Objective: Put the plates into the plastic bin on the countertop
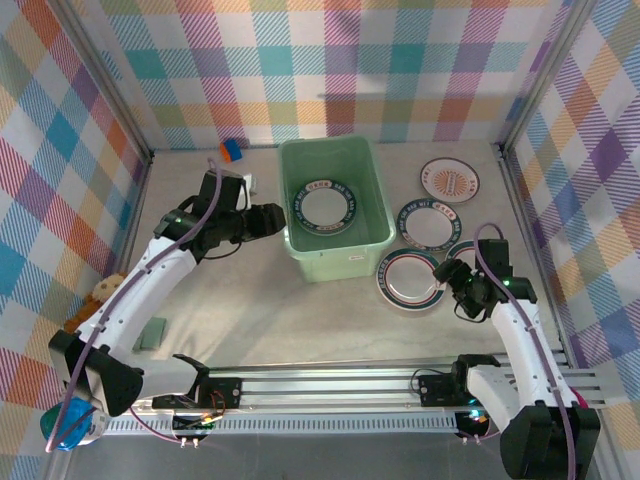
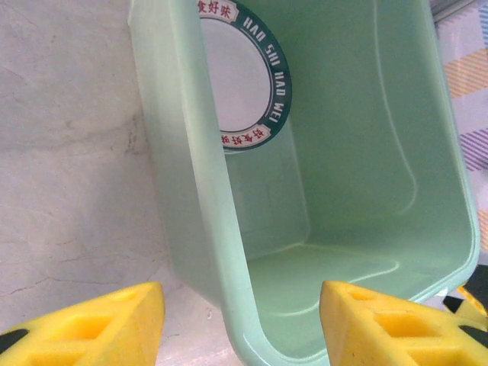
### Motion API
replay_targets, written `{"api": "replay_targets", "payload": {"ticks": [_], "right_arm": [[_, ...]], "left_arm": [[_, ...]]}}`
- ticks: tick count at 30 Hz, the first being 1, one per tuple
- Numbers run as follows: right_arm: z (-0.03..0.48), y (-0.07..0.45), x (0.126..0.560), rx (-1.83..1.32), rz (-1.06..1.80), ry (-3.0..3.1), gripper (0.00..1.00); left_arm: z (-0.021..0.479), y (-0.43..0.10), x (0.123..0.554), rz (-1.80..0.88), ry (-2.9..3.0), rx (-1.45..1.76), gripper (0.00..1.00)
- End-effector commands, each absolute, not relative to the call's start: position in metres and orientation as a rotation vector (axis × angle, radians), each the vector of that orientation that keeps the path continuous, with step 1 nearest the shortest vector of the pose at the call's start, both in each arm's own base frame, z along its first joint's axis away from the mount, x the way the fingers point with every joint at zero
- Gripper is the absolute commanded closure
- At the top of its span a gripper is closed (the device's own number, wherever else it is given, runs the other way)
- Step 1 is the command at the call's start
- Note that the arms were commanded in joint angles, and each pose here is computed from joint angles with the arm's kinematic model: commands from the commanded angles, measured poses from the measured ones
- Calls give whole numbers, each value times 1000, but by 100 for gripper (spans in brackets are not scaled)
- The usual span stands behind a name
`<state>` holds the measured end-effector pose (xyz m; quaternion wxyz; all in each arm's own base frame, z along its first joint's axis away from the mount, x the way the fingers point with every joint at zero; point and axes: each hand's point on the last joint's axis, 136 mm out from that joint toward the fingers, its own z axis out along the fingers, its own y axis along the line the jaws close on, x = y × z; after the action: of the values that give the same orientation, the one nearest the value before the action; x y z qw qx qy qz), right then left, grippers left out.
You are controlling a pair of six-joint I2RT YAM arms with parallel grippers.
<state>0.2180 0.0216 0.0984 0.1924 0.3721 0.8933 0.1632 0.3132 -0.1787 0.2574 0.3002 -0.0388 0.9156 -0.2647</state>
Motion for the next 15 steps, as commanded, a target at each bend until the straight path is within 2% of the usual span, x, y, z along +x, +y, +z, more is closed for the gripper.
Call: {"api": "replay_targets", "payload": {"ticks": [1, 15], "right_arm": [[98, 34, 227, 974, 569, 2504, 19], [64, 41, 241, 966, 612, 2566, 25]], "left_arm": [[259, -174, 309, -677, 2419, -120, 44], [243, -179, 319, -668, 2443, -126, 44]]}}
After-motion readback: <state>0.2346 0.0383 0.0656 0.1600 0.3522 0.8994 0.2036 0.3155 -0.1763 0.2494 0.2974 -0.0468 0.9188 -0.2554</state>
